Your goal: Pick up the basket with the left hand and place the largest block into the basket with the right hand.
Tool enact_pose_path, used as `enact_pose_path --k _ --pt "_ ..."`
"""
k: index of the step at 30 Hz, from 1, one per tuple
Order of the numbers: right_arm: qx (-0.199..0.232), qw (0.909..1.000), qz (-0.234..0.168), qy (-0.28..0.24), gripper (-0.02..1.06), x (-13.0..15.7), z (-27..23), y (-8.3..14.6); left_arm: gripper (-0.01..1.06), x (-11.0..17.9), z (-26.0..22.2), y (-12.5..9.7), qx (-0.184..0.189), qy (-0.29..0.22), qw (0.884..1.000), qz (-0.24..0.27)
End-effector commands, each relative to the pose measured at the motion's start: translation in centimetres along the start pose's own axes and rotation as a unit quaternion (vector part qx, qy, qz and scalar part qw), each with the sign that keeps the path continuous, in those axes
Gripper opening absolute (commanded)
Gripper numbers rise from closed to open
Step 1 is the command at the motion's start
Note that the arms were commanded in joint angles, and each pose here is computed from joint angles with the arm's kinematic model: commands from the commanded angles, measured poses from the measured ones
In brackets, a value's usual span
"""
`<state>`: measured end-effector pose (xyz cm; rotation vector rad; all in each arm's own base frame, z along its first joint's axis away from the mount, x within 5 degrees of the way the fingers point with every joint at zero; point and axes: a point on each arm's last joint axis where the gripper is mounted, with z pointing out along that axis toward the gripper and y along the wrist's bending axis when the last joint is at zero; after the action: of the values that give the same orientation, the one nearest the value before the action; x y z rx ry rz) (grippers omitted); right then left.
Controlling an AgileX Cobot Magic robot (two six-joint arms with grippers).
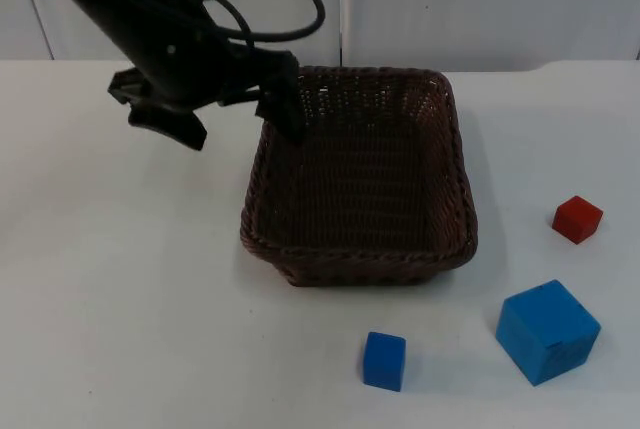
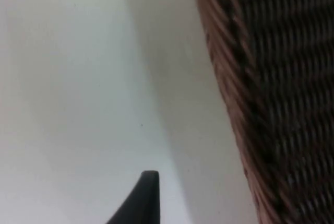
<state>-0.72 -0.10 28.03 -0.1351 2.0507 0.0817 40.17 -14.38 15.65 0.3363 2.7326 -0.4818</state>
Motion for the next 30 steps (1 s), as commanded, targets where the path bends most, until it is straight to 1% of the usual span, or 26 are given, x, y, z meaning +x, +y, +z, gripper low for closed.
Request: enact_pose_path --k 1,4,12,14,22,24,30 --pt "0.004 1.0000 -0.004 -0.005 1.05 0.0 0.0 0.0 1.05 -0.1 0.8 -0.1 0.005 0.002 1.000 -0.011" --pt "0.004 1.0000 -0.004 -0.005 1.05 0.0 0.0 0.0 1.05 0.0 1.8 0.0 0.011 0.008 1.000 -0.025" --pt "0.004 1.0000 -0.004 -0.005 1.05 0.0 0.0 0.0 1.05 0.3 3.8 0.7 0.007 0.015 0.999 -0.046" --pt "0.004 1.0000 -0.004 -0.005 1.05 0.0 0.0 0.0 1.05 0.5 4.6 0.8 0.012 0.017 0.998 -0.062" --pt "0.004 1.0000 -0.004 -0.005 1.05 0.0 0.0 0.0 1.05 1.1 6.1 1.2 0.011 0.030 0.997 -0.073" --pt "0.004 1.0000 -0.004 -0.005 1.05 0.0 0.0 0.0 1.05 1.2 6.5 1.2 0.018 0.032 0.996 -0.086" --pt "0.004 1.0000 -0.004 -0.005 1.05 0.0 0.0 0.0 1.05 1.3 6.8 1.3 0.018 0.031 0.996 -0.084"
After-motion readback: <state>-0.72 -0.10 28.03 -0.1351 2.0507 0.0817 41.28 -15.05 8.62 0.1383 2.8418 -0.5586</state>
